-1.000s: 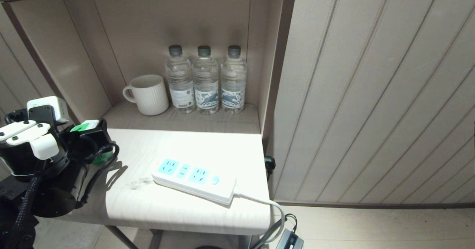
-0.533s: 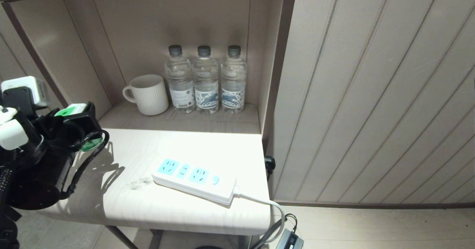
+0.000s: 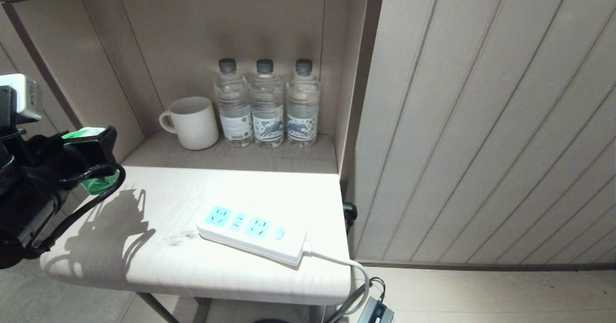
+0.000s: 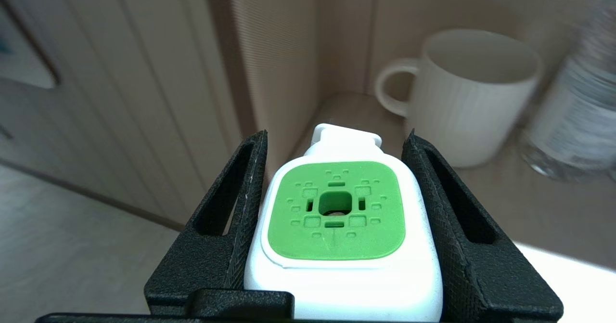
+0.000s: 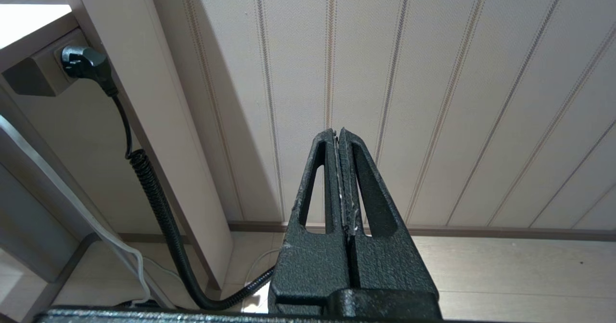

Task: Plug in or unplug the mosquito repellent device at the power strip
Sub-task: Insert the plug into the socket

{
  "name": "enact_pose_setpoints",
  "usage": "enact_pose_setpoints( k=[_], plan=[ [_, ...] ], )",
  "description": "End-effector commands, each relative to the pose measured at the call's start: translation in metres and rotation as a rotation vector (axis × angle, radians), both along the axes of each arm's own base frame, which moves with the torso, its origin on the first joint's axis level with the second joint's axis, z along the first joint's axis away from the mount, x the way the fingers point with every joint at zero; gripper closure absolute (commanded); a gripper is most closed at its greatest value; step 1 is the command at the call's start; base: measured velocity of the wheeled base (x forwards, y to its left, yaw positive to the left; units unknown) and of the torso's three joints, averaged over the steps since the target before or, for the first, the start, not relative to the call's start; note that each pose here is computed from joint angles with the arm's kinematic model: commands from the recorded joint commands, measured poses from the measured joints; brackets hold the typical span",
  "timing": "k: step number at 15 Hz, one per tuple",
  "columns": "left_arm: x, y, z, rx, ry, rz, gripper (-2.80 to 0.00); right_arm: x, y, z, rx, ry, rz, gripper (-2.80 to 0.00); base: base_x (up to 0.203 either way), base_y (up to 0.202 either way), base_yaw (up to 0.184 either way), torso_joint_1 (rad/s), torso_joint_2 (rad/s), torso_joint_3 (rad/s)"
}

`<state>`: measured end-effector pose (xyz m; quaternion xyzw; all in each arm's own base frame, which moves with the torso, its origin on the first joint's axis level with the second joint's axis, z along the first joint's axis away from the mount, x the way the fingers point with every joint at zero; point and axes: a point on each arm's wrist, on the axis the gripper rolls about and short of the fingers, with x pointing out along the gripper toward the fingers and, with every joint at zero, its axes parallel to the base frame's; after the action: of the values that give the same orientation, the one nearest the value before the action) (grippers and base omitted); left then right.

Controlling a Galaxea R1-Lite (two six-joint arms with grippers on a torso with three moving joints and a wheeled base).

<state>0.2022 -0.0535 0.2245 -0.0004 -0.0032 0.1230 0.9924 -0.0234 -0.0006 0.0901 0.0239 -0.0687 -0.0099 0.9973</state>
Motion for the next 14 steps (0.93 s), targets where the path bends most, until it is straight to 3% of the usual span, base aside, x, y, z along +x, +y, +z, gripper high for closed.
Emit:
enact_pose_setpoints(
  k=[1, 2, 5, 7, 10, 14],
  plan=[
    [0.001, -0.002, 0.0, -0.002, -0.002, -0.071, 0.0, 0.0, 0.0, 0.0, 0.0, -0.001, 0.0, 0.0, 0.0, 0.0, 0.0, 0.0, 0.0, 0.0],
    [0.002, -0.004, 0.0, -0.002, 0.001, -0.15, 0.0, 0.0, 0.0, 0.0, 0.0, -0.001, 0.0, 0.0, 0.0, 0.0, 0.0, 0.0, 0.0, 0.0],
    [-0.003, -0.005, -0.01, 0.0, 0.026, -0.264, 0.0, 0.0, 0.0, 0.0, 0.0, -0.001, 0.0, 0.0, 0.0, 0.0, 0.0, 0.0, 0.0, 0.0],
    [-0.005, -0.005, -0.021, 0.004, 0.051, -0.289, 0.0, 0.0, 0.0, 0.0, 0.0, -0.001, 0.0, 0.0, 0.0, 0.0, 0.0, 0.0, 0.0, 0.0],
    [-0.006, -0.005, -0.027, 0.018, -0.01, -0.296, 0.0, 0.0, 0.0, 0.0, 0.0, -0.001, 0.0, 0.0, 0.0, 0.0, 0.0, 0.0, 0.0, 0.0],
    [0.002, -0.007, -0.039, 0.037, 0.003, -0.287, 0.0, 0.0, 0.0, 0.0, 0.0, -0.001, 0.0, 0.0, 0.0, 0.0, 0.0, 0.0, 0.0, 0.0]
  ],
)
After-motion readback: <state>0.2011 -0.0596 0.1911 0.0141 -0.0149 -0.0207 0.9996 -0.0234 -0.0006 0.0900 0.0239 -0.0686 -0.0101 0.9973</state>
